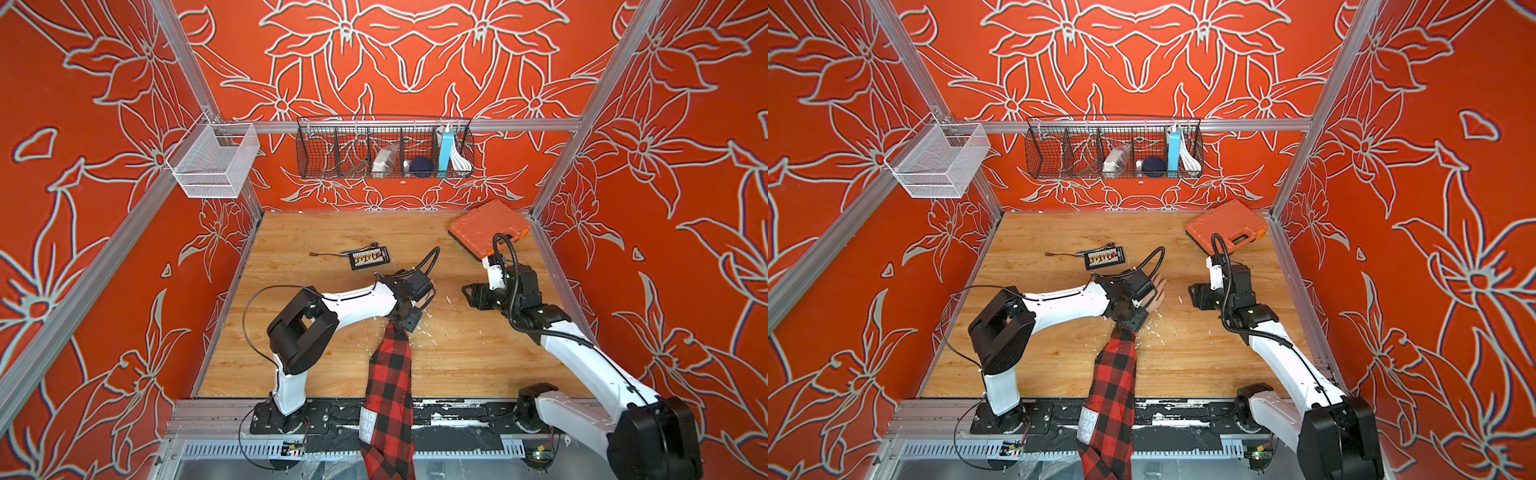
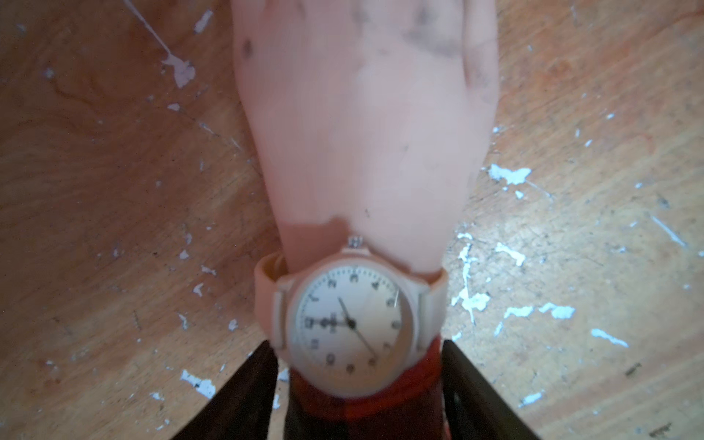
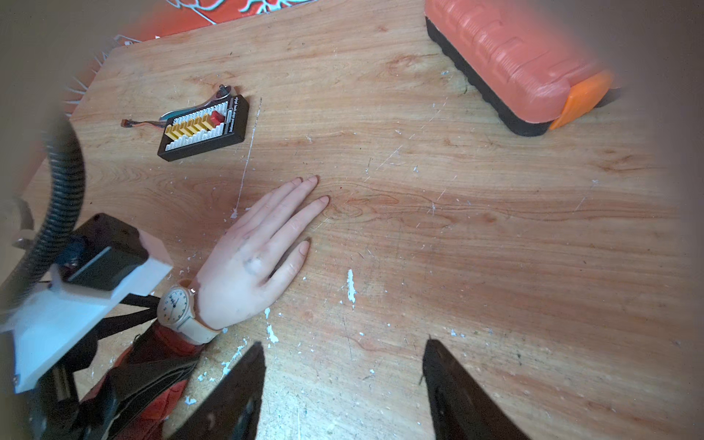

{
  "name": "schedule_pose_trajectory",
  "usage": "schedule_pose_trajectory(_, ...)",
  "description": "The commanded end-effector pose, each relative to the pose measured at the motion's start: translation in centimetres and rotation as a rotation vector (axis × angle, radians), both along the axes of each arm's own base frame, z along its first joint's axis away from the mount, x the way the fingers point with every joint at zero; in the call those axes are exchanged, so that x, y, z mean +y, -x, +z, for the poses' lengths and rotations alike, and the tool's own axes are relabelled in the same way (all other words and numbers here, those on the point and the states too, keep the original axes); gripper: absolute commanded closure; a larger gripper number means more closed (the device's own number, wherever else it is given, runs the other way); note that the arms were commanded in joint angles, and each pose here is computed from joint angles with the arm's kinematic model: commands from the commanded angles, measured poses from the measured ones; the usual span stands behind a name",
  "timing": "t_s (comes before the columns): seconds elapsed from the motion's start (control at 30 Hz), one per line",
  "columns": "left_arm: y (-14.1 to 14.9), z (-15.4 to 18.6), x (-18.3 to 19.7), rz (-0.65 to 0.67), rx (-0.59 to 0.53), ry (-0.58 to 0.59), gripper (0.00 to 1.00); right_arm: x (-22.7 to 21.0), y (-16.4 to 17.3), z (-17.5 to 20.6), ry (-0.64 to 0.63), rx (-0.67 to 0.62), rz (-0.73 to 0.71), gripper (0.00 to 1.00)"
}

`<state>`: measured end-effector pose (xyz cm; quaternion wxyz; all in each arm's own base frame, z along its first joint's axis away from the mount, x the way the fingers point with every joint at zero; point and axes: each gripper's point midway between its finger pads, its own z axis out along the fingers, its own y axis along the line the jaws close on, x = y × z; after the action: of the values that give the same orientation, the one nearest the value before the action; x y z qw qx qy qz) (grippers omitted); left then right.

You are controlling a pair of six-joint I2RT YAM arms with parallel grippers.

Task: Take off the watch
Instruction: Adjust the hand at the center of the board.

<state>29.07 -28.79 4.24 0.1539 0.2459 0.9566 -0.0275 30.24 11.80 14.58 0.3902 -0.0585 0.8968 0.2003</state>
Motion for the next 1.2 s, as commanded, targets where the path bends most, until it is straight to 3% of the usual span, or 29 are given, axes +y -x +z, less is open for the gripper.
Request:
schedule_pose_trajectory(0.0,-0.3,-0.5,0.0,-0.008,-0.008,-0.028,0.36,0.4,0.0,0.6,-0.010,-0.005,0.019,0.32)
schedule_pose_trajectory(0.23,-0.4,-0.4,0.1,-0.025,-0.022,-0.033,0.49,0.6,0.2,0.6,-0.021,0.008,0.026,0.32)
schedule_pose_trajectory(0.4,-0.2,0.6,-0.5,-0.040,-0.035,0.030,0.57,1.6,0.5,1.1,-0.061,0.013,0.070,0.32)
schedule_pose_trajectory(0.73,1.0,5.3,-3.4,-0.087,0.049,0.376,0.63,2.8,0.6,2.7,-0.122,-0.010,0.124,0.32)
schedule_pose_trajectory(1.0,2.3,8.4,-4.7,-0.092,0.274,0.731,0.65,3.7,1.0,3.4,-0.170,-0.015,0.173,0.32)
schedule_pose_trajectory(1.17,3.3,9.0,-5.3,-0.116,0.401,0.832,0.64,4.2,1.3,3.8,-0.196,-0.016,0.195,0.32)
